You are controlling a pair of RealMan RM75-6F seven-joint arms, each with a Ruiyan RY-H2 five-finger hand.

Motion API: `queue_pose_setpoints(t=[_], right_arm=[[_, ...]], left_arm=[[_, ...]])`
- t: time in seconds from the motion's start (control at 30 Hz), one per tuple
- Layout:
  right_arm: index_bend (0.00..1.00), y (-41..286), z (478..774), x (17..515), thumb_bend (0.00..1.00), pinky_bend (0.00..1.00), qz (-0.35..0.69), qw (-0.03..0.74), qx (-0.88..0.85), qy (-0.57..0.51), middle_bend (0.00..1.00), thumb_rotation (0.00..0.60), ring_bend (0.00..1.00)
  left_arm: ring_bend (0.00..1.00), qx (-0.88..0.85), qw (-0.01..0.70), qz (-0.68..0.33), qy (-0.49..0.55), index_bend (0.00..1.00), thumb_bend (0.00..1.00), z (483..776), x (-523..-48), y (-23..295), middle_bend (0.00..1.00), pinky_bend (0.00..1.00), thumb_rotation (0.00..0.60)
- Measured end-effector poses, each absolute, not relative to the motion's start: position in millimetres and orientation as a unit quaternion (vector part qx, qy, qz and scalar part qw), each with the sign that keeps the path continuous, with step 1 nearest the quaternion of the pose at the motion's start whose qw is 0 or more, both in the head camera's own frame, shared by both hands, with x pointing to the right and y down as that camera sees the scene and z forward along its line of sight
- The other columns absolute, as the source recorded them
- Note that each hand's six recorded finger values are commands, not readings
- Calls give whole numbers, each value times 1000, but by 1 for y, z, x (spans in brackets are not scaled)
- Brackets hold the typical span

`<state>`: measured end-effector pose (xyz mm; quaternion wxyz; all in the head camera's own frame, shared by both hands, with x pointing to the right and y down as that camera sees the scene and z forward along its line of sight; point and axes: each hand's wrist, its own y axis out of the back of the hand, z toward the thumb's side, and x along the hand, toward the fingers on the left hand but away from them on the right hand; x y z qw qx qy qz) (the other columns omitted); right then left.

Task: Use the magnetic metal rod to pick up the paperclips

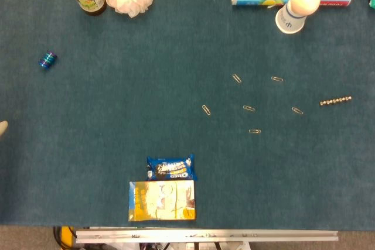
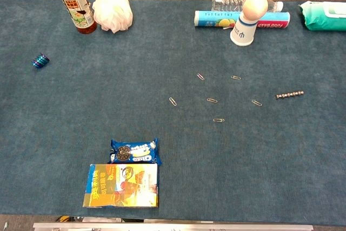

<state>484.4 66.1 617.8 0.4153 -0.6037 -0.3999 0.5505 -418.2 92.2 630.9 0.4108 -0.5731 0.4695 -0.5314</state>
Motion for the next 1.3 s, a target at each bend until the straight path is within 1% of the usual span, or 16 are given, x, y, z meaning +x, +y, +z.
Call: queue_pose_setpoints(t=[0.4, 0.7, 0.83, 0.93, 1.0, 1.1, 1.2, 1.3], right_arm=[[193, 69, 619, 475, 0, 392, 543, 427, -612, -387, 356, 600, 234], [256, 68, 621, 464, 0, 392, 525, 443, -621, -377, 364, 600, 234], [276, 61, 625, 459, 0, 388, 513, 462, -633, -350, 365, 600, 234], [319, 52, 628, 455, 1, 383, 505, 479, -640, -325, 365, 600, 234], [349, 48, 631, 452, 18, 382, 500, 488, -644, -310, 365, 600, 234], [384, 41, 636, 447, 72, 382, 497, 492, -654, -289, 356, 600, 234], [396, 33, 642, 445, 100, 382, 502, 495, -658, -266, 327, 600, 222], [399, 27, 650, 446, 106, 382, 515, 498, -654, -246, 304, 600, 201]], left_arm=[[399, -574, 404, -535, 470, 398, 120, 629, -422, 94, 468, 572, 600], [405, -572, 402, -538, 471, 399, 120, 628, -423, 96, 468, 572, 600], [405, -573, 398, -540, 471, 399, 121, 628, -425, 96, 468, 572, 600], [405, -572, 397, -541, 472, 399, 121, 628, -426, 96, 468, 572, 600], [405, -571, 398, -540, 473, 399, 120, 627, -426, 97, 468, 572, 600], [403, -569, 397, -542, 473, 399, 120, 626, -427, 99, 468, 572, 600], [400, -567, 394, -545, 476, 399, 120, 625, -429, 101, 468, 572, 600], [399, -565, 394, -547, 477, 399, 121, 625, -430, 101, 468, 572, 600]])
